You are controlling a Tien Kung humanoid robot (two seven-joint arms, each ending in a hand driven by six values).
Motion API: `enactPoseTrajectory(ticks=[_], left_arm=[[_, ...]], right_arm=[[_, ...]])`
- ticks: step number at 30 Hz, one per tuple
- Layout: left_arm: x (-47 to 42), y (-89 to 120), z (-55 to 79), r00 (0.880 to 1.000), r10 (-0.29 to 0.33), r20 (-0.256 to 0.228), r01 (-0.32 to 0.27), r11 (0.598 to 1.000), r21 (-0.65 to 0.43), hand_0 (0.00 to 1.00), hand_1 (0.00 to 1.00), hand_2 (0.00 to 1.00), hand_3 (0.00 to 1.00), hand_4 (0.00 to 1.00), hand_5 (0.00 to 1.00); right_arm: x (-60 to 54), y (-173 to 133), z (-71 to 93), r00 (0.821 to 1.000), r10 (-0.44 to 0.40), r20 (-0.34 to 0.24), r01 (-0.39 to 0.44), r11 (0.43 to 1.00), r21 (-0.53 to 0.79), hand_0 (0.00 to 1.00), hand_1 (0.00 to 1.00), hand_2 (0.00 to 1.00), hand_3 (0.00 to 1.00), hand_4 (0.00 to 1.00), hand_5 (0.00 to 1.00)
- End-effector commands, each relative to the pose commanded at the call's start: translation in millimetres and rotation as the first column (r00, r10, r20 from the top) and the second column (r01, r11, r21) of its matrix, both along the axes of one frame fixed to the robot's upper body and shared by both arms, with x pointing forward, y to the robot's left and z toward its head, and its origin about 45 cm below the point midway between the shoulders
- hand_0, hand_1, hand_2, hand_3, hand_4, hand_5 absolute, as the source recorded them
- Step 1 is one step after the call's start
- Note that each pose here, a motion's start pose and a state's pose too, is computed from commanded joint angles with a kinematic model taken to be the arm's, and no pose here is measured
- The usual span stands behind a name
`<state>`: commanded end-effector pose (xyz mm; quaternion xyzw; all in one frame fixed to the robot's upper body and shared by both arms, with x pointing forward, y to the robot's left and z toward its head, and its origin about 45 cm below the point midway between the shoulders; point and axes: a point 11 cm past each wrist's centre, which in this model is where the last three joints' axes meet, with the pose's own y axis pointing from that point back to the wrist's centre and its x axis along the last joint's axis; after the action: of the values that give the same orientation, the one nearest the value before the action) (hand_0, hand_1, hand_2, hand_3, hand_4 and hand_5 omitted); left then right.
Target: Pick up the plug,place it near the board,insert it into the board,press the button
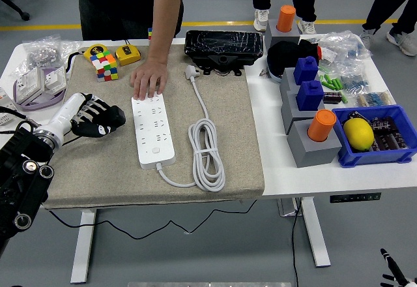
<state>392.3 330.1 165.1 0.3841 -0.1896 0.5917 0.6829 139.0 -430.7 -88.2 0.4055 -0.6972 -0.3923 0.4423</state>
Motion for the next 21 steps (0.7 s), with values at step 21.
enactPoseTrajectory(ticks=[21], left_arm=[[-0.7,-40.0,34.0,0.986,-0.132,0.097,0.129,0.991,0.035,0.401,0.53,0.401,0.454,0.602,0.002]], right_arm=[[0.3,1.0,-0.3,1.0,0.0,0.001,0.0,1.0,0.001,0.993,0.869,0.803,0.844,0.998,0.998]])
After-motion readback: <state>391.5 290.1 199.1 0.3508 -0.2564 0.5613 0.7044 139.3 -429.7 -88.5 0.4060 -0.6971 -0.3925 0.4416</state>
